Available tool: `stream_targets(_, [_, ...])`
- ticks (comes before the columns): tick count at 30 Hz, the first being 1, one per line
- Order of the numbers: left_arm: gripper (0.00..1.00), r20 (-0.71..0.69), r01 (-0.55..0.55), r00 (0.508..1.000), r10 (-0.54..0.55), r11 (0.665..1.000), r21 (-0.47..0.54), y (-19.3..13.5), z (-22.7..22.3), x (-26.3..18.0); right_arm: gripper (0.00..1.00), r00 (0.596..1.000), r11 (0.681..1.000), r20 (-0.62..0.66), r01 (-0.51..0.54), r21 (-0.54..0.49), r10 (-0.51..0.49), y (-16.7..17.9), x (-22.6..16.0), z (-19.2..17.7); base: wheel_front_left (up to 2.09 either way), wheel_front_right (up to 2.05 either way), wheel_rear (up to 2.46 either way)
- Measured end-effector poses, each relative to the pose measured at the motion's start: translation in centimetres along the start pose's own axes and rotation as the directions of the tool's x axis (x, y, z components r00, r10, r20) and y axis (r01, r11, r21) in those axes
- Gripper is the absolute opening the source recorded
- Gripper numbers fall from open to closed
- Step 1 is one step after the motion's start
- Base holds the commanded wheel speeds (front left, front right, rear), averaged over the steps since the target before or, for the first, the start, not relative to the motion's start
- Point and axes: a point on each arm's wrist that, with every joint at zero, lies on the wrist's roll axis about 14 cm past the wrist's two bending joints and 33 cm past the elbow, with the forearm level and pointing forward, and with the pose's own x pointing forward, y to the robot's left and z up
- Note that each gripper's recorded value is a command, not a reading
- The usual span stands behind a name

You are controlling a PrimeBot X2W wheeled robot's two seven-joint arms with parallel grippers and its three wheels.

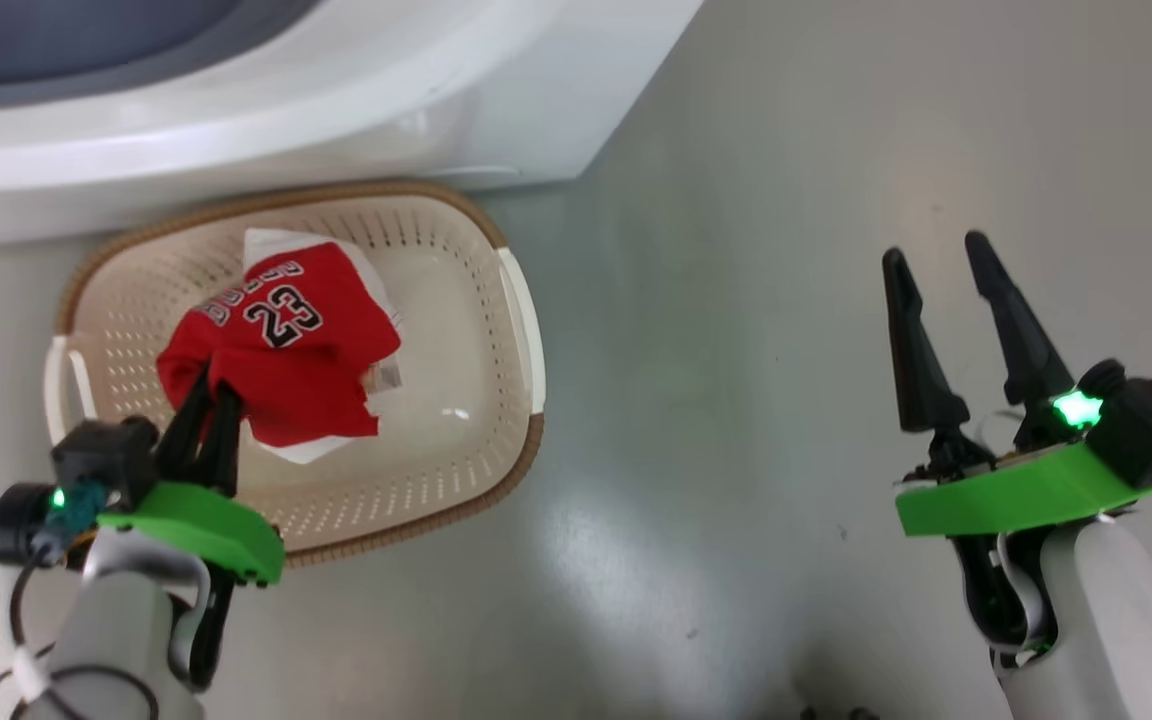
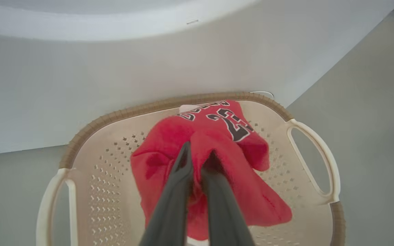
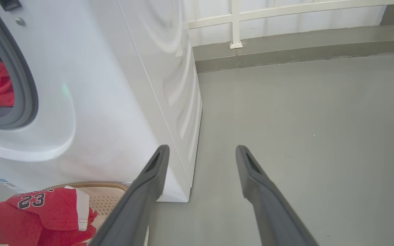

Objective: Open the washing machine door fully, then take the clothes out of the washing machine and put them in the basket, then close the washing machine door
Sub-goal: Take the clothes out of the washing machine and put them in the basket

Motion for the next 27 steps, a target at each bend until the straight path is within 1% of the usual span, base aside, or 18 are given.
stream_targets(11, [0.00,-0.162,0.033,0.986,-0.033,0.999,0.000,0.3,-5.3,3.7,1.00,0.999,1.000,-0.049,0.006,-0.010,-0.006,-0.7,2.1,-2.9,0.00,0.00,0.00])
stream_targets(16, [0.00,-0.217,0.031,0.976,-0.033,0.999,-0.011,0.6,-7.3,4.5,1.00,0.997,1.000,-0.070,0.006,-0.013,-0.007,-0.9,2.6,-4.2,0.00,0.00,0.00])
stream_targets(19, [0.00,-0.234,0.024,0.972,-0.028,1.000,-0.018,0.8,-7.8,4.6,1.00,0.997,1.000,-0.080,0.005,-0.013,-0.006,-0.9,2.7,-4.7,0.00,0.00,0.00])
stream_targets(25, [0.00,-0.228,0.014,0.974,-0.018,1.000,-0.022,1.2,-7.3,4.5,1.00,0.997,1.000,-0.075,-0.006,-0.016,0.005,-0.5,2.9,-4.5,0.00,0.00,0.00])
stream_targets(26, [0.25,-0.223,0.014,0.975,-0.018,1.000,-0.021,1.2,-7.1,4.5,1.00,0.997,1.000,-0.072,-0.008,-0.015,0.007,-0.4,2.9,-4.4,0.00,0.00,0.00])
stream_targets(27, [0.41,-0.217,0.015,0.976,-0.019,1.000,-0.019,1.2,-6.8,4.5,1.00,0.998,1.000,-0.068,-0.011,-0.014,0.009,-0.3,2.9,-4.2,0.00,0.00,0.00])
